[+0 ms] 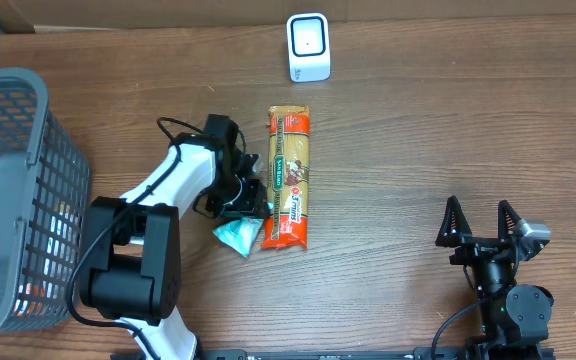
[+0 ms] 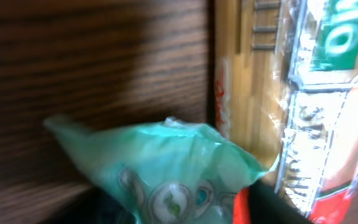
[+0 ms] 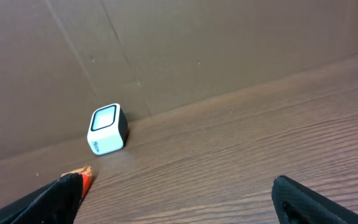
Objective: Scan the item barcode
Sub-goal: 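Place the wipes pack beside the spaghetti and release it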
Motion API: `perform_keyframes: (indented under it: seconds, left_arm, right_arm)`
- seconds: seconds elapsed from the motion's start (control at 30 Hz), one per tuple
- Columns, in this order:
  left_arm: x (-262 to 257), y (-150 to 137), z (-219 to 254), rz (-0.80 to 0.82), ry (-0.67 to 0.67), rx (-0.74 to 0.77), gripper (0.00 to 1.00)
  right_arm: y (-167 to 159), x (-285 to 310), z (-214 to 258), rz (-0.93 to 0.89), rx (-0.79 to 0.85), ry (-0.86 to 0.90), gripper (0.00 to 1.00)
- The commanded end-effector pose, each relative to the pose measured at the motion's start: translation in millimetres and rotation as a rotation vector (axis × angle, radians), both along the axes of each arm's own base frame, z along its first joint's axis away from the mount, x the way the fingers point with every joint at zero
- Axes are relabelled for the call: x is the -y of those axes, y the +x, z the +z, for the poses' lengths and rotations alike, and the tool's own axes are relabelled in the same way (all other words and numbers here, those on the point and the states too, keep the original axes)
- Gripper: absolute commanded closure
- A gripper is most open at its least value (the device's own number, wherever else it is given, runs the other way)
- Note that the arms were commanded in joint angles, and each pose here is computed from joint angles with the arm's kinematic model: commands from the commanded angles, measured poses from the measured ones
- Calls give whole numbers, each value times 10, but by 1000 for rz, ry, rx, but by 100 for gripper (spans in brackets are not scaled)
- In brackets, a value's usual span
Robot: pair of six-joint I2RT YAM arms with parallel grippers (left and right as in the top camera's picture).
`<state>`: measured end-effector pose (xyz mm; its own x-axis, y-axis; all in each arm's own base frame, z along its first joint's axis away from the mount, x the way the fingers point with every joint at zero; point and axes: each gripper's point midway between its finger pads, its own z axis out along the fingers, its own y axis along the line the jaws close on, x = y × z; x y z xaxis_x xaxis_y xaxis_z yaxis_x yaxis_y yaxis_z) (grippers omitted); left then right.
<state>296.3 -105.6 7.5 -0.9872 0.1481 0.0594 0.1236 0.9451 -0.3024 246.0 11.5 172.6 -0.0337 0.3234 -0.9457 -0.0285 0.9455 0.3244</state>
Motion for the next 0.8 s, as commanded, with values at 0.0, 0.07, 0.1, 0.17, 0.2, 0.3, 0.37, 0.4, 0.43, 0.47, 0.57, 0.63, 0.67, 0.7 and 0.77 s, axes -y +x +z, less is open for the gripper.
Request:
perform_keyframes:
  seconds: [0.0, 0.07, 0.1, 0.17, 0.2, 0.3, 0.37, 0.4, 0.43, 0.47, 0.57, 0.63, 0.67, 0.7, 0.77]
  left_arm:
    - [-152, -11, -64, 26, 82, -12, 24]
    - [-186, 57, -1, 36, 87, -1, 19]
    - [-193, 104, 55, 41, 86, 6, 16]
    - [-203, 220, 193, 47, 87, 31, 13]
    - [-216, 290, 282, 50, 94, 48, 12]
    - [-243, 488, 624, 55, 112, 113, 10]
    - [-261, 622, 945, 60, 124, 174, 9]
    - [-278, 669, 1089, 63, 131, 202, 9]
    - [-299, 726, 1285, 67, 140, 240, 9]
    - [-325, 766, 1480, 73, 150, 278, 8]
    - [-580, 817, 2224, 174, 212, 423, 2]
    - [-785, 770, 2618, 246, 234, 503, 0]
    - [-887, 738, 2766, 279, 242, 536, 0]
    - [-1021, 696, 2934, 319, 249, 578, 1]
    - [-1302, 581, 3187, 420, 260, 640, 0]
  right_arm:
    - [3, -12, -26, 5, 0, -3, 0]
    - [3, -12, -26, 5, 0, -3, 0]
    - [3, -12, -26, 5, 0, -3, 0]
    - [3, -12, -26, 5, 0, -3, 0]
    - [3, -12, -26, 5, 0, -3, 0]
    - [3, -12, -26, 5, 0, -3, 0]
    - [3, -12, -26, 5, 0, -3, 0]
    - [3, -12, -26, 5, 0, -3, 0]
    - [3, -12, -26, 5, 0, -3, 0]
    - [3, -12, -26, 5, 0, -3, 0]
    - [3, -12, -26, 5, 0, -3, 0]
    - [3, -12, -26, 5, 0, -3, 0]
    - [3, -12, -26, 5, 0, -3, 0]
    - [3, -12, -26, 5, 0, -3, 0]
    - [3, -12, -26, 5, 0, -3, 0]
